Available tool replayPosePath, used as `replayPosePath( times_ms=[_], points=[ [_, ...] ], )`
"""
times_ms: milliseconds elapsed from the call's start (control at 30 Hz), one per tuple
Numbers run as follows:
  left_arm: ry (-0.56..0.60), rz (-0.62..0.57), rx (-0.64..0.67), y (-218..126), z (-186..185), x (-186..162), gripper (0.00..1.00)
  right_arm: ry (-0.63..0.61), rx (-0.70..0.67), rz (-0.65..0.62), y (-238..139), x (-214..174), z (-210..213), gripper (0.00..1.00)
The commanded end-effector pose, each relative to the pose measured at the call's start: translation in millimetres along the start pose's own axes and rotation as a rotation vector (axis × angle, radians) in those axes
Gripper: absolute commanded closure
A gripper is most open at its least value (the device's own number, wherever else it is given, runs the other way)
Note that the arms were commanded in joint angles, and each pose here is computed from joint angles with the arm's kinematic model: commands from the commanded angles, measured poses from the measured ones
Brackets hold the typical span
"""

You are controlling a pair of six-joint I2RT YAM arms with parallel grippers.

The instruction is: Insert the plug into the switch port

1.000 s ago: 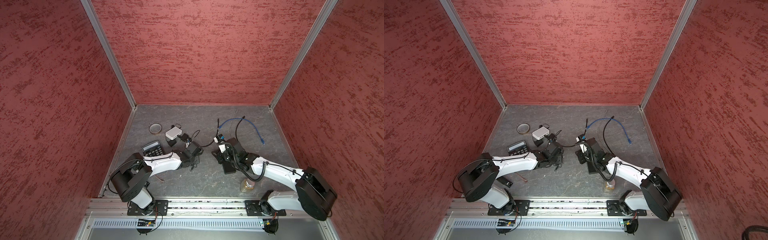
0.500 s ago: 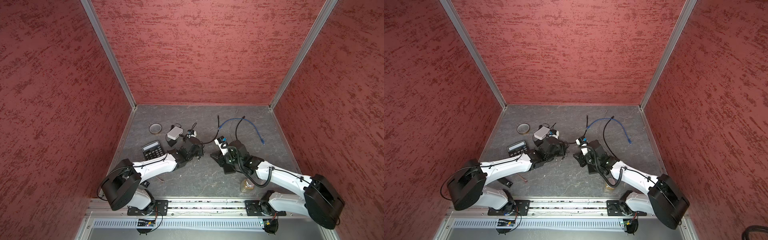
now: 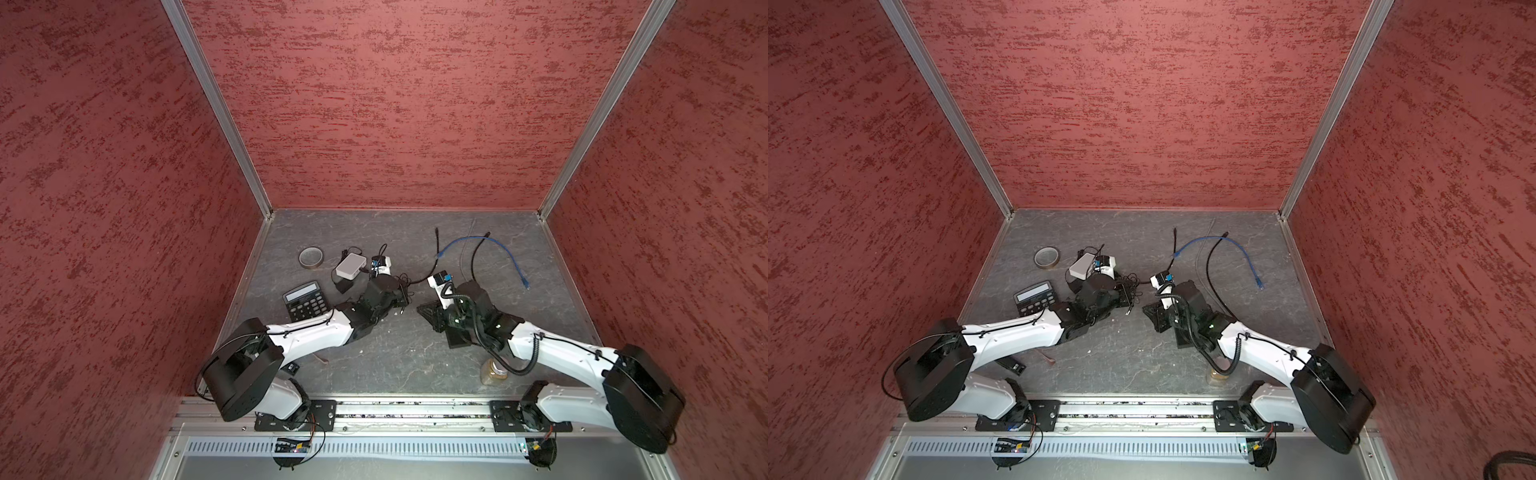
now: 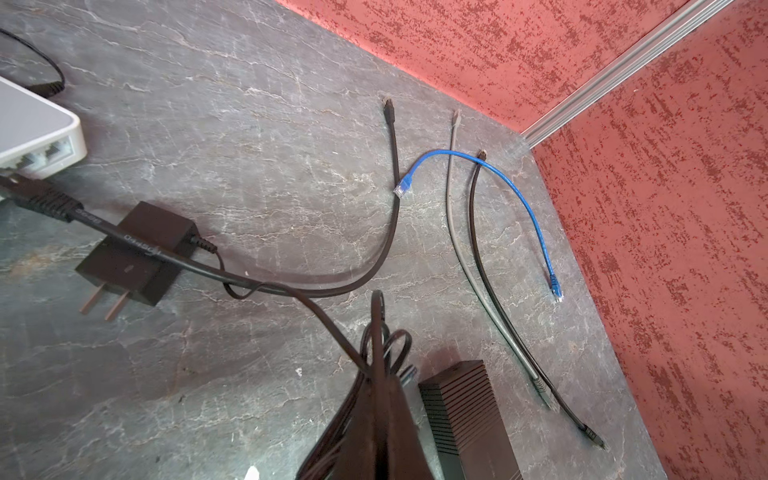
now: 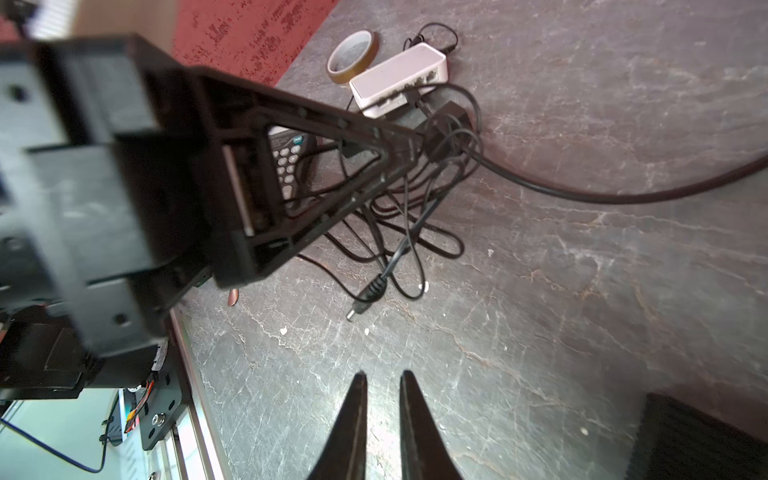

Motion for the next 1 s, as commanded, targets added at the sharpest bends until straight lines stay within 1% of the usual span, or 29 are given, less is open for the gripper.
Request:
replayPosePath(
  times_ms=[0, 167, 400, 633, 967],
  points=[
    [-0.013, -0.068, -0.021, -6, -5, 8, 1.00, 0.033, 0.044, -0.045, 3, 13, 11, 0.82],
    [-0.005, -0.069, -0.028, -6, -7, 8, 1.00, 0.055, 0.075, -0.047, 10, 17, 14, 0.79],
    [0.007, -0.060, -0.027, -5, -8, 5, 1.00, 0.086, 0.123, -0.038, 20, 20, 17, 0.78],
    [0.016, -0.059, -0.028, -6, -9, 4, 1.00, 0.112, 0.089, -0.058, 26, 22, 12, 0.78],
    [0.025, -0.050, -0.035, -7, -10, 2, 1.00, 0.123, 0.106, -0.083, 34, 26, 12, 0.79]
  ],
)
Point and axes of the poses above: each gripper's point midway between its finger pads, its own y axis out along the fingers, its own z axis along the line the jaws close on, x = y × z, the point moved 10 cm from there along -y, back along the fingers, and after that the axes turned 13 degrees about y, right-handed, at the moved point
